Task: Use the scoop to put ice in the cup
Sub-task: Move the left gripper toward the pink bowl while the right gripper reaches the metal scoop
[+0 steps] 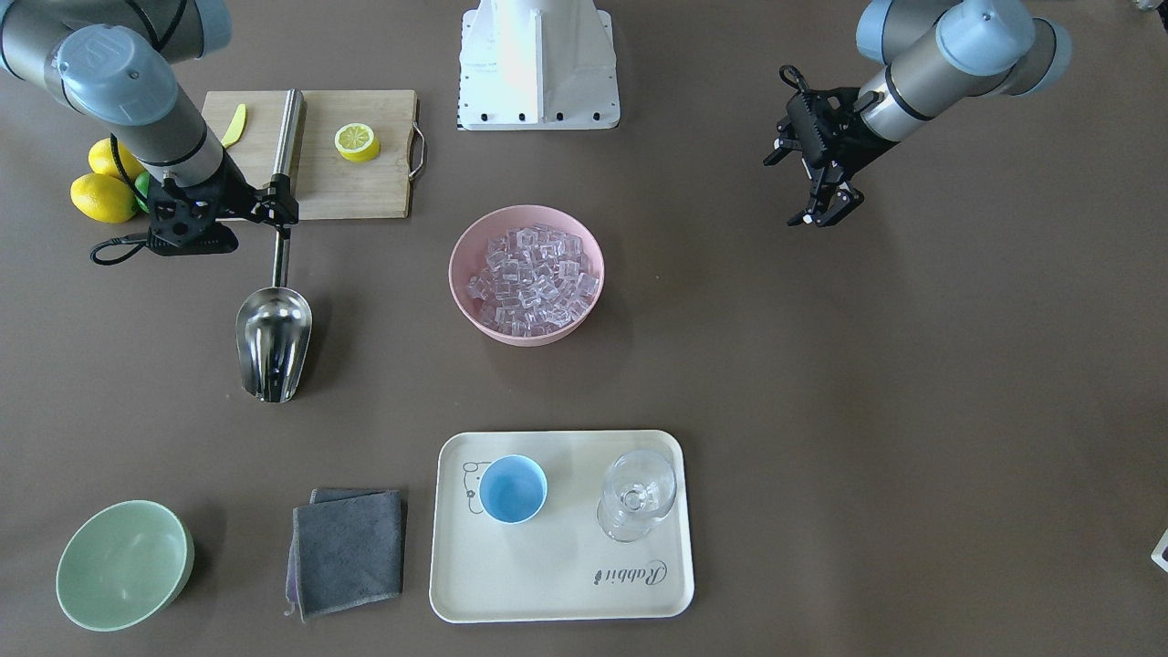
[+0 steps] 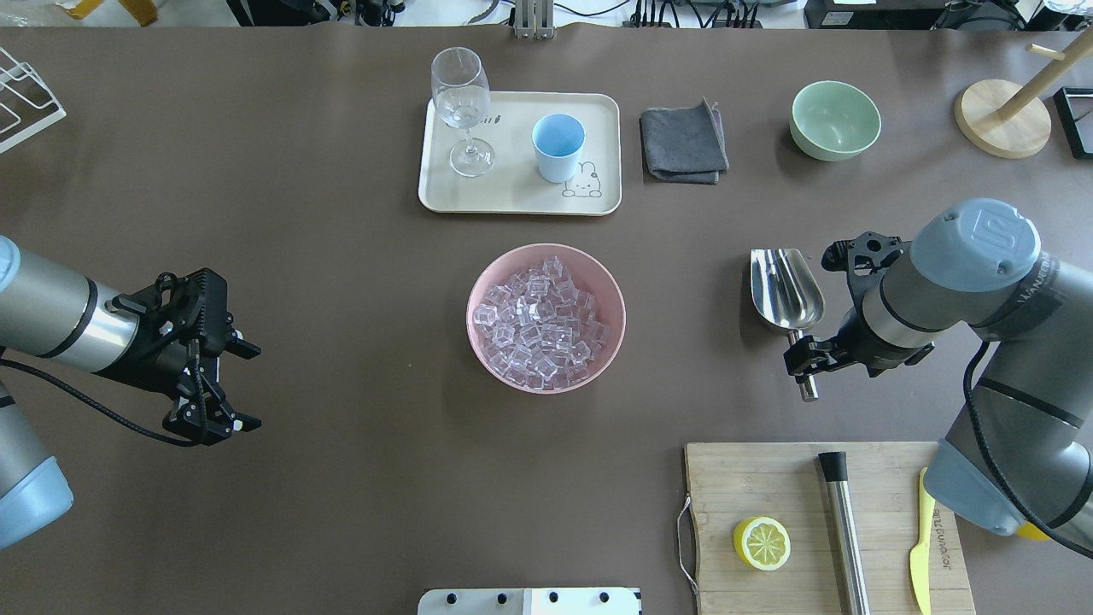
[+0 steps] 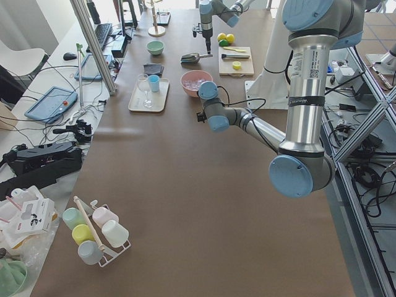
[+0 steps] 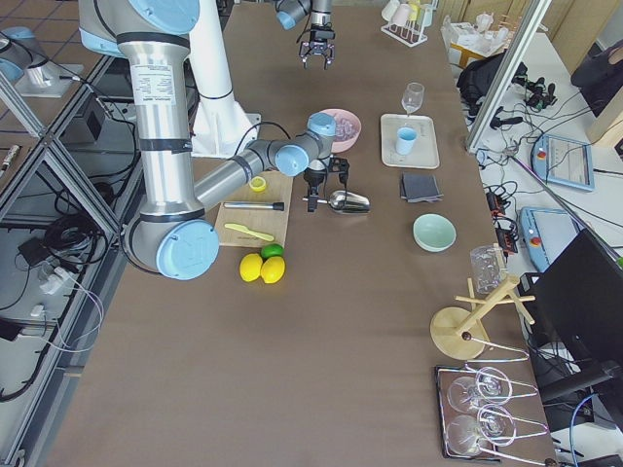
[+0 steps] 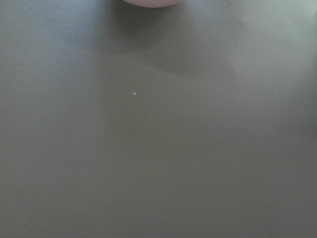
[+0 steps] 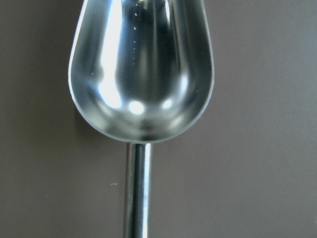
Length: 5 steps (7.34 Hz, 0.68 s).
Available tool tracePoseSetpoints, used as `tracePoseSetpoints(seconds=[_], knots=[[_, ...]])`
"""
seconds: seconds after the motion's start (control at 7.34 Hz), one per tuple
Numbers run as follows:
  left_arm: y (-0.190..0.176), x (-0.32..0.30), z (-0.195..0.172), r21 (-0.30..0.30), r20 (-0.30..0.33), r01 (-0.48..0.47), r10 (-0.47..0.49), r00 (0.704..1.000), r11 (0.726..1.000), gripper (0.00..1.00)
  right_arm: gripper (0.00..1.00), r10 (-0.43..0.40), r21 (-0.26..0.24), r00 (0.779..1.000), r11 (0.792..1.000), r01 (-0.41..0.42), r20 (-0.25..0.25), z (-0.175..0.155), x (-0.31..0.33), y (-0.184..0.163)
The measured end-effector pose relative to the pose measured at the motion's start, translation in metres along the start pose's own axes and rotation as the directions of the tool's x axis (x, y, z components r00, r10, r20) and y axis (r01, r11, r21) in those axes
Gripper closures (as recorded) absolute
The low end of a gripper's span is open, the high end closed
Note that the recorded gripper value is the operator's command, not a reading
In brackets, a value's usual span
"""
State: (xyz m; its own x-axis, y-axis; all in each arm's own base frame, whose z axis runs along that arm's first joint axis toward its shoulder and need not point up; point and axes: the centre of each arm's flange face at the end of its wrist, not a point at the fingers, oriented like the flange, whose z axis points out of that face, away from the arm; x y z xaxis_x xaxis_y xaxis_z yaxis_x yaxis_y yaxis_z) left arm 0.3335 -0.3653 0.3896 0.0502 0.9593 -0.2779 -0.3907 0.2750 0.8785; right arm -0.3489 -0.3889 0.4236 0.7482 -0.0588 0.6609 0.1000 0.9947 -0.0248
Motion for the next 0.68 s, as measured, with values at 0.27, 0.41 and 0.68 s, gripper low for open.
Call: tracePoseSetpoints(seconds=[0.27, 0.41, 0.68], knots=[[-0.018, 0.006, 0.016, 0.058, 0.019, -0.069, 0.068, 0.997, 0.996, 0.02, 0.02, -0.012, -0.001, 1.0, 1.0, 0.012, 0.005, 0.019, -0.004, -0.004], [-0.029, 0.009, 0.028, 0.084, 0.022, -0.101, 0.099, 0.995, 0.991, 0.02, 0.02, -0.016, -0.003, 1.0, 1.0, 0.016, 0.006, 0.023, -0.006, -0.004], [-0.037, 0.008, 0.051, 0.089, 0.012, -0.117, 0.117, 0.993, 0.989, 0.02, 0.06, -0.02, -0.008, 1.0, 1.0, 0.02, 0.008, 0.027, -0.009, -0.004]])
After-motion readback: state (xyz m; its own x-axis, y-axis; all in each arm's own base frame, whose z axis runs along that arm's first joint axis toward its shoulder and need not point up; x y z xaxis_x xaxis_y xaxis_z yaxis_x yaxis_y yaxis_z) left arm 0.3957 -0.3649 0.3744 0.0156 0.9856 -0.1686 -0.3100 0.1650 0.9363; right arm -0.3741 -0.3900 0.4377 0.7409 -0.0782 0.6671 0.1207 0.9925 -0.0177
